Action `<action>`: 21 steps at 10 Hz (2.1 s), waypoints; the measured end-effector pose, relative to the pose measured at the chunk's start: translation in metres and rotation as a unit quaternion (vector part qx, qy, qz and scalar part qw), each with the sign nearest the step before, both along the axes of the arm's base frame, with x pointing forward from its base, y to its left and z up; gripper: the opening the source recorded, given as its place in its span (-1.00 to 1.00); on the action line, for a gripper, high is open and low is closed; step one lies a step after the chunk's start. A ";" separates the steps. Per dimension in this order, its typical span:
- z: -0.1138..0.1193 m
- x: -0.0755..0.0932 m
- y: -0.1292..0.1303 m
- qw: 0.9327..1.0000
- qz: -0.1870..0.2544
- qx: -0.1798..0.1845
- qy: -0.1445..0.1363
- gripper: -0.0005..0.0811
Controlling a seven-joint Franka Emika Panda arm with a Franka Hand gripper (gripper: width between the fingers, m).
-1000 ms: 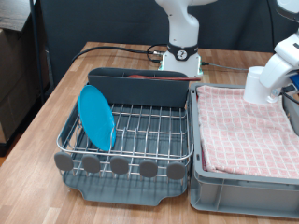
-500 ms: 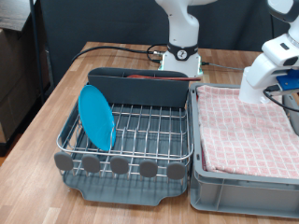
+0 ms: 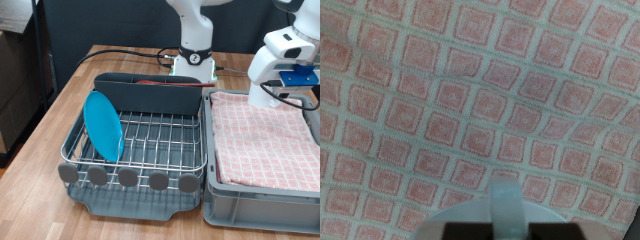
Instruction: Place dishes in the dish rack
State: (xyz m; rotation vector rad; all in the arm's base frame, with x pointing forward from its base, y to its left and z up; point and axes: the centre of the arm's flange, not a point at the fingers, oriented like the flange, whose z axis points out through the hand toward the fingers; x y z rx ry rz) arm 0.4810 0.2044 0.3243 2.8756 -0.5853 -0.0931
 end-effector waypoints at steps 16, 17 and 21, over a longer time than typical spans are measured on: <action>0.084 0.133 -0.158 0.990 -0.058 -0.011 -0.129 -0.82; 0.083 0.146 -0.160 0.989 -0.062 -0.015 -0.132 -0.82; 0.073 0.182 -0.165 0.988 -0.060 -0.007 -0.145 -0.82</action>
